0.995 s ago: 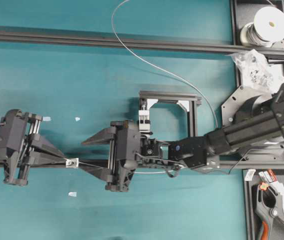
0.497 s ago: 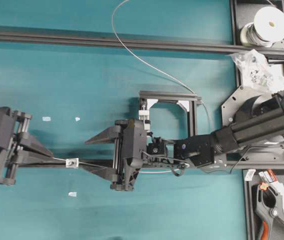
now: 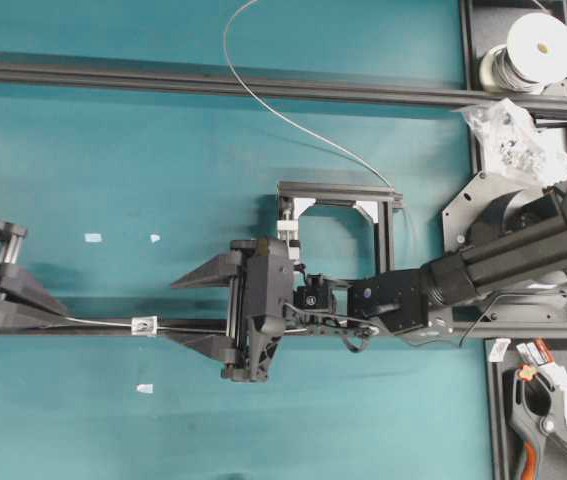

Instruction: Insert the wire through the hole in the metal fitting.

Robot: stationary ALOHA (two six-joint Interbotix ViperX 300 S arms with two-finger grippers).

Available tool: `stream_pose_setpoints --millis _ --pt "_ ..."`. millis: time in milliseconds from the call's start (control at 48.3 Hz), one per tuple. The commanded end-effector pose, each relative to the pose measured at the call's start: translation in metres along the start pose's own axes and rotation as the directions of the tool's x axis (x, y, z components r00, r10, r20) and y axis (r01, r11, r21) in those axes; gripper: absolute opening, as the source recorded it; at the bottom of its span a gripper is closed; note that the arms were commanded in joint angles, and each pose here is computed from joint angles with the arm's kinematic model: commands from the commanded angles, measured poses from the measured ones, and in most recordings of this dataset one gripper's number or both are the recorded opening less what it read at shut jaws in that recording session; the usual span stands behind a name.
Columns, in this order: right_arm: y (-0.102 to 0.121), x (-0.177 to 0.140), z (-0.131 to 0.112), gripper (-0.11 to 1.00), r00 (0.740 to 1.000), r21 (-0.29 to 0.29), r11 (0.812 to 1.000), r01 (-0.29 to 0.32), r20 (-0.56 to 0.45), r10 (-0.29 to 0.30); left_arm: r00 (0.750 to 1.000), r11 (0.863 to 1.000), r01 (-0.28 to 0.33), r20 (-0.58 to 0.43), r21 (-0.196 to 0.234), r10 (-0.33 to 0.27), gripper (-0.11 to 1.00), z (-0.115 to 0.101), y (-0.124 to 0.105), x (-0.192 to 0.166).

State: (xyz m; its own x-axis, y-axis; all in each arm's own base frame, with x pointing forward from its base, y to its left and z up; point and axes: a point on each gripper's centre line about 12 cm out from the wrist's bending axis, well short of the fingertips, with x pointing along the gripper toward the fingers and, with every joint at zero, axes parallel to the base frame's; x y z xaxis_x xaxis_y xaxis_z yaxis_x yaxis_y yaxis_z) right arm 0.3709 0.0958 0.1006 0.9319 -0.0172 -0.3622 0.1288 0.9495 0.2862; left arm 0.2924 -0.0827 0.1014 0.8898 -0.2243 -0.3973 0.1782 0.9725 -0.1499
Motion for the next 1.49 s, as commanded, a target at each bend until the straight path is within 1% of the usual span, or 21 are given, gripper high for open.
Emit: stream_pose_setpoints --millis 0,269,456,684,932,1202,1264,1347,1368,1471 --pt "0.006 -0.003 0.013 0.88 0.999 0.011 1.000 -0.018 0.035 0.017 1.000 1.000 0.013 0.027 0.001 -0.013 -0.10 0.007 -0.003 -0.009" --pt "0.006 -0.003 0.013 0.88 0.999 0.011 1.000 -0.018 0.035 0.017 1.000 1.000 0.016 0.014 0.003 -0.016 -0.10 0.001 -0.002 -0.035" --pt "0.006 -0.003 0.013 0.88 0.999 0.009 1.000 -0.018 0.035 0.017 0.999 0.999 0.036 -0.011 0.012 -0.036 -0.10 -0.002 -0.008 -0.048" --pt "0.006 -0.003 0.013 0.87 0.999 0.009 1.000 -0.018 0.035 0.017 0.997 0.998 0.052 -0.065 0.018 -0.050 -0.10 -0.005 -0.013 -0.052" --pt "0.006 -0.003 0.013 0.87 0.999 0.009 1.000 -0.018 0.035 0.017 0.998 0.998 0.056 -0.041 0.021 -0.055 -0.10 0.003 -0.015 -0.047" --pt "0.006 -0.003 0.013 0.87 0.999 0.010 1.000 -0.018 0.037 0.018 0.998 0.999 0.052 -0.036 0.014 -0.051 -0.10 0.005 -0.014 -0.046" --pt "0.006 -0.003 0.013 0.87 0.999 0.008 1.000 -0.018 0.037 0.018 0.998 0.999 0.049 -0.034 0.012 -0.049 -0.07 0.005 -0.014 -0.046" --pt "0.006 -0.002 0.014 0.87 0.999 0.010 1.000 -0.019 0.038 0.019 0.999 0.999 0.038 -0.038 0.001 -0.038 0.02 0.004 -0.010 -0.046" --pt "0.006 -0.002 0.014 0.87 0.999 0.010 1.000 -0.019 0.038 0.019 0.999 0.999 0.035 -0.040 -0.003 -0.035 0.05 0.003 -0.009 -0.047" --pt "0.006 -0.002 0.014 0.87 0.999 0.010 1.000 -0.019 0.038 0.019 0.999 1.000 0.026 -0.047 -0.018 -0.026 0.28 0.001 -0.007 -0.048"
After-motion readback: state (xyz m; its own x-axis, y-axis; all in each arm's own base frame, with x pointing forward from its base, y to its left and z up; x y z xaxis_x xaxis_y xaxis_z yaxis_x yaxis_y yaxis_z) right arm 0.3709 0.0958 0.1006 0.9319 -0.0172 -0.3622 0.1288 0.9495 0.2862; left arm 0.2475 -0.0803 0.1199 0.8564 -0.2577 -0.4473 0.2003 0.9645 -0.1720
